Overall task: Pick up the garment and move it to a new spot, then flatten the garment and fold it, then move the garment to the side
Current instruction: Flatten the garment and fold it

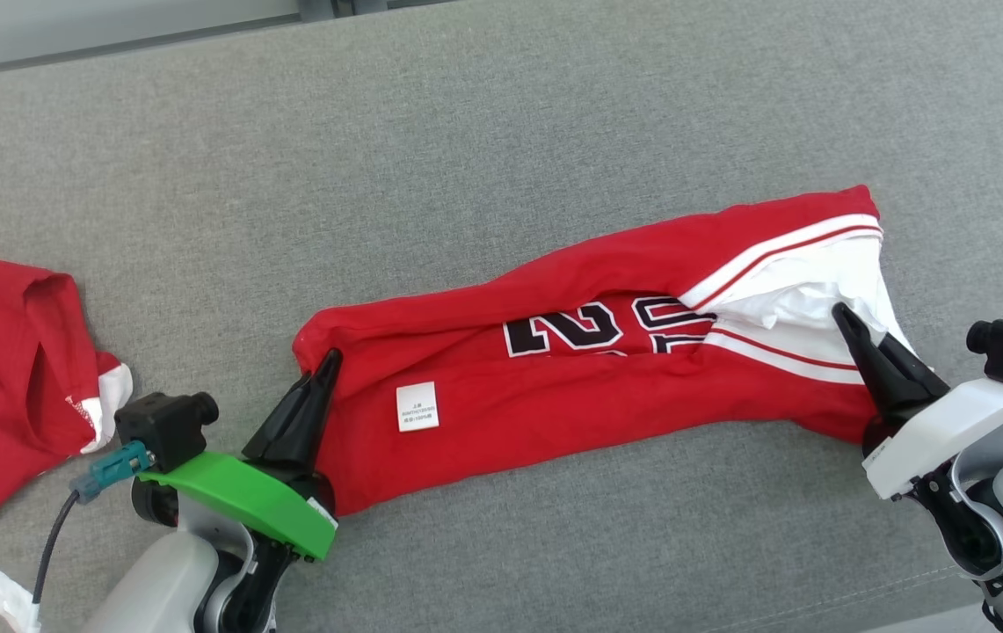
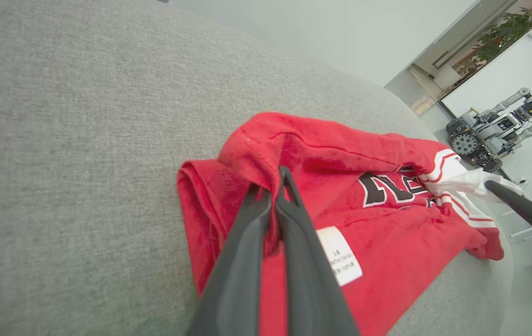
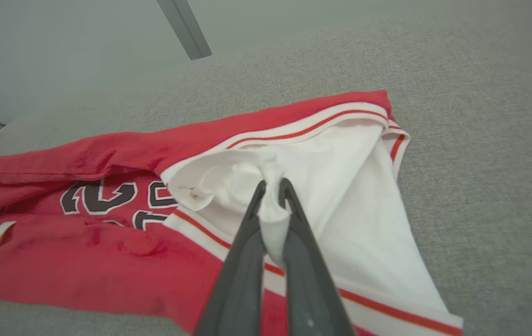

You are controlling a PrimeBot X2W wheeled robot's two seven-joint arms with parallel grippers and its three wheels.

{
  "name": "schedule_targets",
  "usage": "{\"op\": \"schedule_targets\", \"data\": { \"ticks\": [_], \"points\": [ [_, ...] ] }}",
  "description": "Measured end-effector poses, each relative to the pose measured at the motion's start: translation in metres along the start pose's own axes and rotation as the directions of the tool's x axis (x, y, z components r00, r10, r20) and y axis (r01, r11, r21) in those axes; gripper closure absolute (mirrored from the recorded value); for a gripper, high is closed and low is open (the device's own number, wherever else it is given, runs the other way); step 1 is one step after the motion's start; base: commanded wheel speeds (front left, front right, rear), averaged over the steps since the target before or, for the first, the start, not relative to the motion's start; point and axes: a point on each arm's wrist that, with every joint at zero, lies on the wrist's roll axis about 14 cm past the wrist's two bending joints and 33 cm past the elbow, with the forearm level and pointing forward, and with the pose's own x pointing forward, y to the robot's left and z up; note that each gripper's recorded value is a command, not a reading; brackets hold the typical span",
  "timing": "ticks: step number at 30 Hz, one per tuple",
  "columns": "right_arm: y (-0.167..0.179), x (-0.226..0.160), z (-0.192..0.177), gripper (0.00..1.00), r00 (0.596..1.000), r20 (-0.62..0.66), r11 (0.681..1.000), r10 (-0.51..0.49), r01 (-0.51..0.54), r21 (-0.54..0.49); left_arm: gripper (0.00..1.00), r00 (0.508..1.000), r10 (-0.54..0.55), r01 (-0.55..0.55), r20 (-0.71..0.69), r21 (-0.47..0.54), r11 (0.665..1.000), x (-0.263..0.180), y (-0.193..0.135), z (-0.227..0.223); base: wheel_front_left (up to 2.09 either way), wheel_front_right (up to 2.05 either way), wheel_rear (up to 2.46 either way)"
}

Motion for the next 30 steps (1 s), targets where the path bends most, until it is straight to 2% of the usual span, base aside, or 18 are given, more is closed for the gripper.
{"op": "schedule_targets", "data": {
  "ticks": [8,10,11,12,18,20,22,23,26,30],
  "points": [
    [-0.007,-0.015,0.008,1.00,1.000,0.007,0.999,-0.024,0.024,-0.031,1.00,0.998,-0.043,0.042,0.047,0.036,0.998,-0.005,-0.020,0.006,0.00,0.00,0.00],
    [-0.006,-0.018,0.003,0.97,1.000,-0.020,0.999,-0.022,0.021,-0.048,0.86,0.998,-0.050,0.048,0.038,0.064,0.997,-0.008,-0.022,0.003,0.00,0.00,0.00],
    [-0.007,-0.019,0.001,0.51,0.999,-0.028,0.998,-0.025,0.023,-0.057,0.61,0.998,-0.059,0.056,0.027,0.097,0.994,-0.010,-0.024,0.000,0.00,0.00,0.00],
    [-0.011,-0.022,-0.007,0.00,0.997,-0.062,0.996,-0.039,0.034,-0.083,0.00,0.998,-0.063,0.062,-0.002,0.141,0.988,-0.015,-0.024,-0.008,0.00,0.00,0.00],
    [-0.022,-0.030,-0.003,0.00,0.994,-0.065,0.989,-0.083,0.074,-0.130,0.00,0.993,-0.039,0.071,-0.109,0.310,0.948,-0.040,-0.011,-0.034,0.00,0.00,0.00],
    [-0.027,-0.035,0.002,0.00,0.994,-0.059,0.986,-0.097,0.088,-0.139,0.00,0.992,-0.010,0.061,-0.124,0.414,0.908,-0.049,0.000,-0.032,0.00,0.00,0.00],
    [-0.032,-0.036,0.011,0.00,0.993,-0.041,0.985,-0.111,0.105,-0.138,0.00,0.996,0.031,0.007,-0.081,0.438,0.899,-0.052,0.006,-0.023,0.00,0.00,0.00],
    [-0.035,-0.037,0.016,0.00,0.992,-0.033,0.983,-0.122,0.116,-0.143,0.00,0.998,0.039,-0.007,-0.058,0.478,0.878,-0.054,0.007,-0.017,0.00,0.00,0.00],
    [-0.048,-0.036,0.024,0.00,0.986,-0.035,0.973,-0.161,0.153,-0.170,0.00,0.993,0.095,-0.119,0.073,0.505,0.855,-0.054,0.010,0.011,0.00,0.00,0.00],
    [-0.049,-0.016,0.025,0.00,0.980,-0.082,0.970,-0.181,0.165,-0.177,0.00,0.964,0.149,-0.239,0.221,0.466,0.852,-0.058,0.007,0.037,0.00,0.00,0.00]
  ]
}}
